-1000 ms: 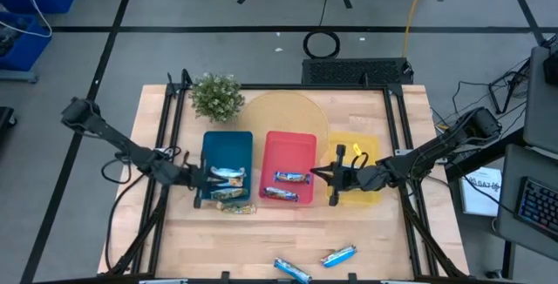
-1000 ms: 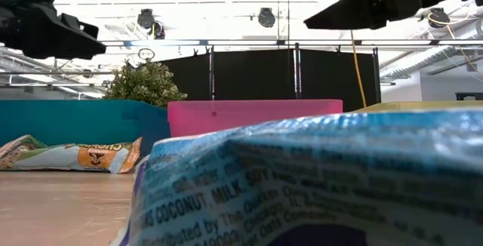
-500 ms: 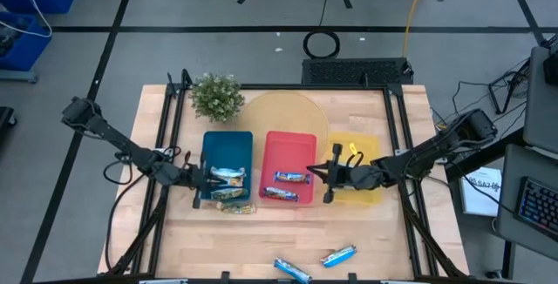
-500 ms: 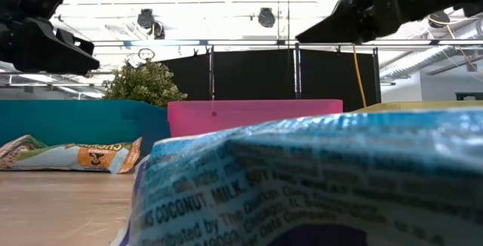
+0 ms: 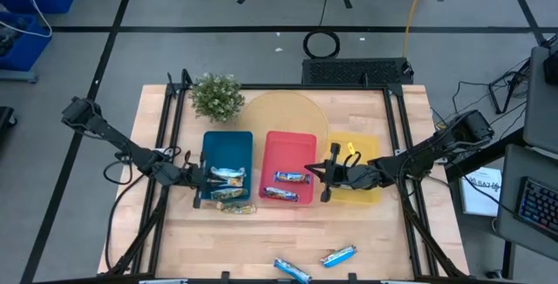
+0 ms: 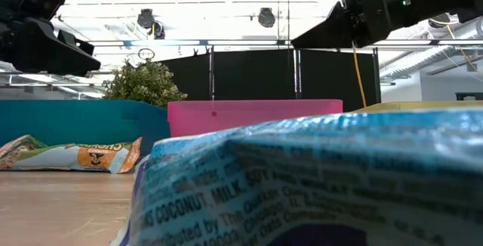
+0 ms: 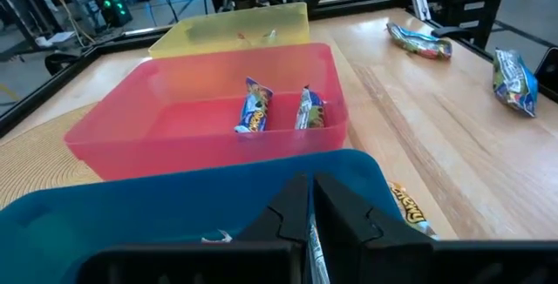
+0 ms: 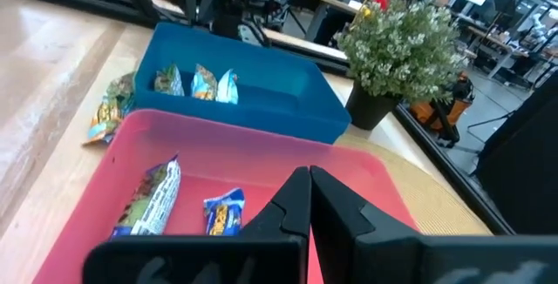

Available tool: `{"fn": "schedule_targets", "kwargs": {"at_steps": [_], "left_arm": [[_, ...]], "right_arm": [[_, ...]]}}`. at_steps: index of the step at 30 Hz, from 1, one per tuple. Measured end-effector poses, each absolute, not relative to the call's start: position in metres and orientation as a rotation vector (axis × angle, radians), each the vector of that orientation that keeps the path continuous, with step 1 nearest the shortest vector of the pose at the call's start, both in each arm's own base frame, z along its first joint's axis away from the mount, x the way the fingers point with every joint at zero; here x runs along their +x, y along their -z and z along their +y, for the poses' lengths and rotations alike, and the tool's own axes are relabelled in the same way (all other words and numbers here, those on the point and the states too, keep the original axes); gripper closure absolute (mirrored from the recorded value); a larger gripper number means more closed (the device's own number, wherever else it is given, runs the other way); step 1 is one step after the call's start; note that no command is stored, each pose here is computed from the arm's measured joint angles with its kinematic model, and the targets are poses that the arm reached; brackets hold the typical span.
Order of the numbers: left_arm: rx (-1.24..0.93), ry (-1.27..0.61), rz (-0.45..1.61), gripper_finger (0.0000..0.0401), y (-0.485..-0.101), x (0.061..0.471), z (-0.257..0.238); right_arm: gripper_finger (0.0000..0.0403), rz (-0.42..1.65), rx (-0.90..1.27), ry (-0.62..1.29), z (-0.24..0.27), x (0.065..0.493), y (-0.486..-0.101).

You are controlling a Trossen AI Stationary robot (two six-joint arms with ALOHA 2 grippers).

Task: Pick and place Granola Bars by type
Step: Put the red granola bar into the yellow bin

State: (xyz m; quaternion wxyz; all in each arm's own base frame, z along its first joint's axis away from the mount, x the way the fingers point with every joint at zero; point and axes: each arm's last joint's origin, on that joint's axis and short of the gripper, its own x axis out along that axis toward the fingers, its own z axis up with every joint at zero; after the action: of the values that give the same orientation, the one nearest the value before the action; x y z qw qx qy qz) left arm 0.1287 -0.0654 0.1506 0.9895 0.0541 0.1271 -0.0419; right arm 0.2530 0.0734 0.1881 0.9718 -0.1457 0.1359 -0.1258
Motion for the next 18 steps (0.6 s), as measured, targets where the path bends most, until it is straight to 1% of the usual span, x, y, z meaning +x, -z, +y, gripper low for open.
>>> {"fn": "schedule_targets", "kwargs": {"at_steps": [3,6,11,15,18], "left_arm": [[0.127,0.081,0.267,0.0371,-0.149,0.128,-0.065],[0.177,0.018,0.296,0.0371,-0.146,0.127,-0.063],[0.175,-0.019,0.311,0.0371,-0.144,0.127,-0.061],[0.169,-0.07,0.287,0.0371,-0.146,0.127,-0.06],[0.191,-0.15,0.276,0.0371,-0.147,0.127,-0.058]], "right_arm": [[0.0403,0.269,-0.294,0.254,0.073,0.253,-0.189],[0.0403,0.251,-0.287,0.257,0.074,0.254,-0.19],[0.0403,0.125,-0.221,0.272,0.075,0.257,-0.205],[0.0403,0.162,-0.307,0.385,0.08,0.267,-0.227],[0.0403,0.261,-0.35,0.376,0.089,0.279,-0.251]]}}
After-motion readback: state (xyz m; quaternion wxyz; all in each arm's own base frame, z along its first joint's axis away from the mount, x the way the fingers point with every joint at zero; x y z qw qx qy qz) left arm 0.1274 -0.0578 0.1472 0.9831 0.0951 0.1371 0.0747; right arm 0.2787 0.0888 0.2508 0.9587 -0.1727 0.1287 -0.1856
